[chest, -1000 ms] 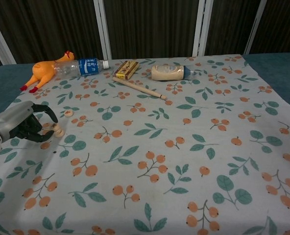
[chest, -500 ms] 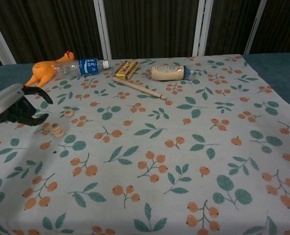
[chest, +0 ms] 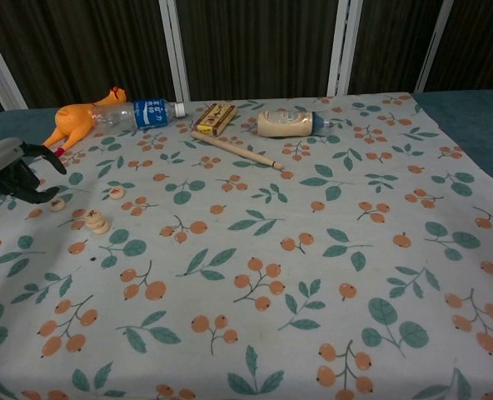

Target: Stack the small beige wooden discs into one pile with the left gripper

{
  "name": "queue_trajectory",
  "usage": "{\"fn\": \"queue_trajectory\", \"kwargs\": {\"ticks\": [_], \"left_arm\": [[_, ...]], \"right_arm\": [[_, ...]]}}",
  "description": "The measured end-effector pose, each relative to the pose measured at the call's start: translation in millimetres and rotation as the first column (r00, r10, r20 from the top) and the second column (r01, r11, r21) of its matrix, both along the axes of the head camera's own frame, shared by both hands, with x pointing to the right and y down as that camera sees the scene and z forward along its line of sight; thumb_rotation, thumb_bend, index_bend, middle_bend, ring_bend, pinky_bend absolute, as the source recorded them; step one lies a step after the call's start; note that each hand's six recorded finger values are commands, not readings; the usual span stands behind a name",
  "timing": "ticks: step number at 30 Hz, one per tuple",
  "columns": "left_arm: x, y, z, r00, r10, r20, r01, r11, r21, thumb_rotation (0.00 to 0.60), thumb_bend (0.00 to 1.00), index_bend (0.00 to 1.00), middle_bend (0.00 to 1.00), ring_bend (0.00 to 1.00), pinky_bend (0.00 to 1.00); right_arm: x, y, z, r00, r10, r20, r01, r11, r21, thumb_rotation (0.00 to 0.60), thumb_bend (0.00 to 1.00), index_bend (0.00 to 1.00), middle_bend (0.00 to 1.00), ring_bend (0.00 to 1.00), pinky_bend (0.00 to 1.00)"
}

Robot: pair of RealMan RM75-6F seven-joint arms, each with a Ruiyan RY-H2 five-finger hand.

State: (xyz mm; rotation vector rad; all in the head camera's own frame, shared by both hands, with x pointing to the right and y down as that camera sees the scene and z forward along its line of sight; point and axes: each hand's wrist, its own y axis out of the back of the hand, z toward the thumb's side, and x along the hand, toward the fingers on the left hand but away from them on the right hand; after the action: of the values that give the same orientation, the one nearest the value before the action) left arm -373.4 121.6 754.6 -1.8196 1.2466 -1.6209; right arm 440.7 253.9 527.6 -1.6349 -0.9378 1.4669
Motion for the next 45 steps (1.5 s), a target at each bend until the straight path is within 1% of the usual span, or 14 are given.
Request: {"fn": "queue_trajectory", "kwargs": {"ticks": [3, 9, 21, 30, 45], "left_arm": [[-3, 4, 8, 1.0, 0.0, 0.014, 0.0, 1.0, -0.018, 0.6, 0.4, 0.38, 1.0, 1.0, 1.0], [-5, 8, 20, 1.0, -0.003, 0.026, 0.003, 1.0, -0.03, 0.6, 0.4, 0.39, 1.0, 1.0, 1.0], [-9, 13, 35, 0.999, -0.009, 0.045, 0.011, 0.999, -0.046, 0.6, 0.4, 0.4, 1.0, 1.0, 1.0], [-9, 14, 39, 0.999, -0.013, 0.046, 0.015, 0.999, -0.052, 0.6, 0.4, 0.41, 1.0, 1.0, 1.0], [-18, 10, 38, 0.998, -0.031, 0.057, 0.033, 0.998, -0.048, 0.6, 0.4, 0.42, 1.0, 1.0, 1.0]], "right_arm": [[0, 0, 0, 1.0, 0.002, 0.0, -0.002, 1.0, 0.001, 0.6, 0.16, 0.0, 0.0, 0.0, 0.0], [1, 0, -1, 1.0, 0.004, 0.003, -0.004, 1.0, 0.005, 0.6, 0.16, 0.0, 0.0, 0.0, 0.0], [2, -1, -3, 1.0, 0.008, 0.008, -0.009, 1.0, 0.011, 0.6, 0.16, 0.0, 0.0, 0.0, 0.0], [2, -1, -3, 1.0, 0.008, 0.008, -0.009, 1.0, 0.01, 0.6, 0.16, 0.0, 0.0, 0.0, 0.0], [2, -1, -2, 1.0, 0.011, 0.001, -0.011, 1.0, 0.008, 0.6, 0.16, 0.0, 0.0, 0.0, 0.0]]}}
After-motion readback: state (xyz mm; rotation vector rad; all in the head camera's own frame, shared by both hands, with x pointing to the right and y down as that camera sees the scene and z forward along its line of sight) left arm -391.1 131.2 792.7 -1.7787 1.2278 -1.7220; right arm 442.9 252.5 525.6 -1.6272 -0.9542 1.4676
